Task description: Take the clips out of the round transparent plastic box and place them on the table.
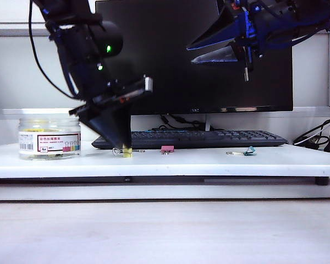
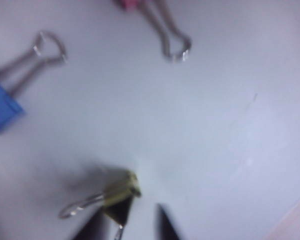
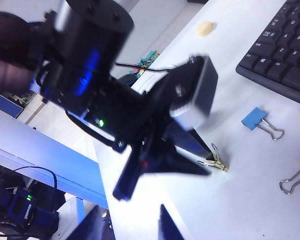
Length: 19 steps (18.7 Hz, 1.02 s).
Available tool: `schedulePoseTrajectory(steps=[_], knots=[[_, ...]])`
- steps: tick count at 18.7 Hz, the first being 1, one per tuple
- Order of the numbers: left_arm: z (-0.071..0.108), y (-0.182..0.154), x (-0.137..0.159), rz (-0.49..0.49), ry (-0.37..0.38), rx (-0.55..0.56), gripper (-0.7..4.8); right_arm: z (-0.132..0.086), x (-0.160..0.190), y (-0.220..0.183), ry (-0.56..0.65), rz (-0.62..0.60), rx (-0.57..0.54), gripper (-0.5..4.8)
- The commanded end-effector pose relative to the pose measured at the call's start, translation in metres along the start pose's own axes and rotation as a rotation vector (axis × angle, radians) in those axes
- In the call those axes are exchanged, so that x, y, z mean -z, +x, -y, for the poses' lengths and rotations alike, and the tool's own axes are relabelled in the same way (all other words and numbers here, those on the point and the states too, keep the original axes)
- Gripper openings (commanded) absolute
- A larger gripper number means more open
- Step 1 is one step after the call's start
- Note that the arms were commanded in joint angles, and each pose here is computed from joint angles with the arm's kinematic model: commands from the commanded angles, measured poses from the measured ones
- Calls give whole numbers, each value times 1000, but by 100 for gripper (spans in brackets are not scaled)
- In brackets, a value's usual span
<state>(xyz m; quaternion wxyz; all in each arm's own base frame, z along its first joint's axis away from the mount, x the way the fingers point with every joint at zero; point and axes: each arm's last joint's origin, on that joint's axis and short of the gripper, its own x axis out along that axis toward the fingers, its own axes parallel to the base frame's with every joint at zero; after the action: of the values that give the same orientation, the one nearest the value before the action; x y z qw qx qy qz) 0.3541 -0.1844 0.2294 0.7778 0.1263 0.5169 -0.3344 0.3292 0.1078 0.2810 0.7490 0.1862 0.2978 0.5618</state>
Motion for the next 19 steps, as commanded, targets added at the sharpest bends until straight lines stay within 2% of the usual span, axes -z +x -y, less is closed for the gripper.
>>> schedulePoseTrajectory(steps=[1, 3, 5, 6, 7, 10, 12, 14, 19], knots=[[3, -20, -16, 57, 18, -2, 156, -6, -3, 3, -33, 3, -25, 148], [6, -39, -24, 44, 33, -8, 156, -10, -3, 9, -50, -8, -59, 148], [8, -65, -22, -32, 84, -138, 156, -17, -4, 17, -96, -1, -74, 148], [6, -78, -17, -61, 84, -207, 156, -21, -5, 23, -123, 7, -50, 149], [1, -92, -10, -84, 66, -223, 156, -26, -8, 30, -161, 9, -5, 150], [-29, -118, 9, -100, -69, -192, 156, -52, -16, 51, -315, -62, 177, 156], [-45, -122, 17, -84, -127, -125, 156, -63, -21, 55, -346, -82, 218, 158], [-47, -122, 17, -86, -129, -130, 156, -64, -21, 55, -333, -91, 222, 157], [-50, -113, 17, -148, -184, -250, 156, -63, -18, 55, -312, -113, 226, 157]])
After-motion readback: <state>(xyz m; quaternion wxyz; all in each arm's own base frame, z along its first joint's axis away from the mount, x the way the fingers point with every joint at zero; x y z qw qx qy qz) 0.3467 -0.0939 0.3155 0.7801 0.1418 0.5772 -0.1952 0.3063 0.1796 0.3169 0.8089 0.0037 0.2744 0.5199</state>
